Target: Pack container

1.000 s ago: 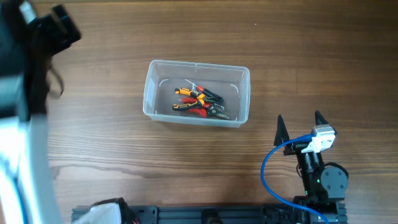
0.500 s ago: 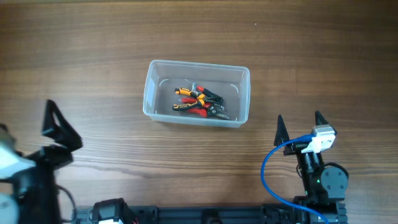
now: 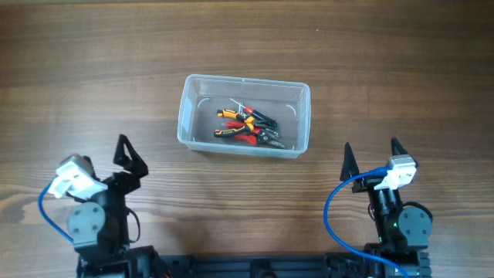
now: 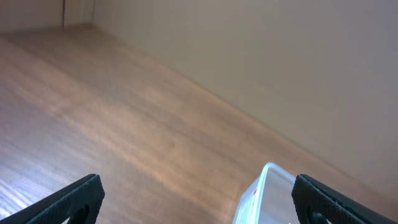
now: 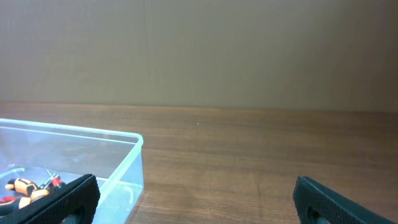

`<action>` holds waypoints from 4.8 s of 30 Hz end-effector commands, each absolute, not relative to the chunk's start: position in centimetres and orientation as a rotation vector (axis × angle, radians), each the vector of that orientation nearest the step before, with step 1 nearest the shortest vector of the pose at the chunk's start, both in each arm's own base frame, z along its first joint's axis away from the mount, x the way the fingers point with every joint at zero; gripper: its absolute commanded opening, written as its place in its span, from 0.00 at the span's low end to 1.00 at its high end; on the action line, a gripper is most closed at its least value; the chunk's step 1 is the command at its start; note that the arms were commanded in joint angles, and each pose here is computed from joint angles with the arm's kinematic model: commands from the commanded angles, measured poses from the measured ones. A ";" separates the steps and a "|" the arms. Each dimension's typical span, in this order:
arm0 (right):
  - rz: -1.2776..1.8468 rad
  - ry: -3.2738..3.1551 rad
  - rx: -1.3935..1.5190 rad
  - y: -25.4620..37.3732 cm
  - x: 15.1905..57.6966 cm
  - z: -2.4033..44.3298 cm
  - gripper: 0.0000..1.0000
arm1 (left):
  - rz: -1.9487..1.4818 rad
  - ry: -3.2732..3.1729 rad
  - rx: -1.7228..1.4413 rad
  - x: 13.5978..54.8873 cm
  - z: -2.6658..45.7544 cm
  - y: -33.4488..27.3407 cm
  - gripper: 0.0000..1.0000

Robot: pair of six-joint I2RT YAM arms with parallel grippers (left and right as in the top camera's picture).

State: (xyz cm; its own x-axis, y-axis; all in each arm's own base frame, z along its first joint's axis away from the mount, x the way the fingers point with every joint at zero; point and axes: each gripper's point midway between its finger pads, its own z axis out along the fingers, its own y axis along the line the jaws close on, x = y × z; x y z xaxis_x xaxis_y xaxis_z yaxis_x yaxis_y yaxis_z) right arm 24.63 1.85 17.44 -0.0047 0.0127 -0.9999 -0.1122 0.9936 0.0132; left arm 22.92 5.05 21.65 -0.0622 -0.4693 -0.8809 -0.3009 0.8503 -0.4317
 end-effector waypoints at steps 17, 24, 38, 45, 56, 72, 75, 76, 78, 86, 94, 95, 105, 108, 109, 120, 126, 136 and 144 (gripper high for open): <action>0.098 1.555 -0.097 2.1 24.5 17.8 1.00 | -0.259 1.695 -0.529 22.9 16.8 2.4 1.00; 0.099 1.555 -0.096 2.1 24.5 17.8 1.00 | -0.296 1.704 -0.486 23.3 15.7 1.3 1.00; 0.098 1.555 -0.097 2.1 24.5 17.8 0.99 | -0.153 1.749 -0.305 23.5 14.6 1.1 1.00; 0.099 1.555 -0.096 2.1 24.5 17.8 1.00 | 0.068 1.773 -0.035 23.5 14.6 1.1 1.00; 0.099 1.555 -0.096 2.1 24.5 17.8 1.00 | 0.067 1.775 -0.036 23.5 14.6 1.1 1.00; 0.098 1.556 -0.096 2.1 24.5 17.8 1.00 | 0.067 1.775 -0.036 23.5 14.6 1.1 1.00; 0.099 1.555 -0.096 2.1 24.5 17.8 1.00 | 0.067 1.775 -0.036 23.5 14.6 1.1 1.00; 0.098 1.556 -0.096 2.1 24.5 17.8 1.00 | 0.067 1.775 -0.036 23.5 14.6 1.1 1.00; 0.099 1.555 -0.096 2.1 24.5 17.8 1.00 | 0.067 1.775 -0.036 23.5 14.6 1.1 1.00; 0.099 1.556 -0.096 2.1 24.5 17.8 1.00 | 0.067 1.775 -0.036 23.5 14.6 1.1 1.00; 0.099 1.555 -0.096 2.1 24.5 17.8 1.00 | 0.067 1.775 -0.036 23.5 14.6 1.0 1.00; 0.099 1.556 -0.096 2.1 24.5 17.8 1.00 | 0.067 1.775 -0.036 23.5 14.6 1.1 1.00; 0.099 1.556 -0.096 2.1 24.5 17.8 1.00 | 0.067 1.775 -0.036 23.5 14.6 1.1 1.00; 0.098 1.556 -0.096 2.1 24.5 17.8 1.00 | 0.067 1.775 -0.036 23.5 14.6 1.1 1.00; 0.099 1.556 -0.096 2.1 24.5 17.8 1.00 | 0.067 1.775 -0.036 23.5 14.6 1.1 1.00; 0.098 1.556 -0.096 2.1 24.5 17.8 1.00 | 0.067 1.775 -0.036 23.5 14.6 1.1 1.00; 0.099 1.556 -0.096 2.1 24.5 17.8 1.00 | 0.067 1.775 -0.036 23.5 14.6 1.1 1.00; 0.098 1.556 -0.096 2.1 24.5 17.8 1.00 | 0.067 1.775 -0.036 23.5 14.6 1.1 1.00; 0.099 1.556 -0.096 2.1 24.5 17.8 1.00 | 0.067 1.775 -0.036 23.5 14.6 1.1 1.00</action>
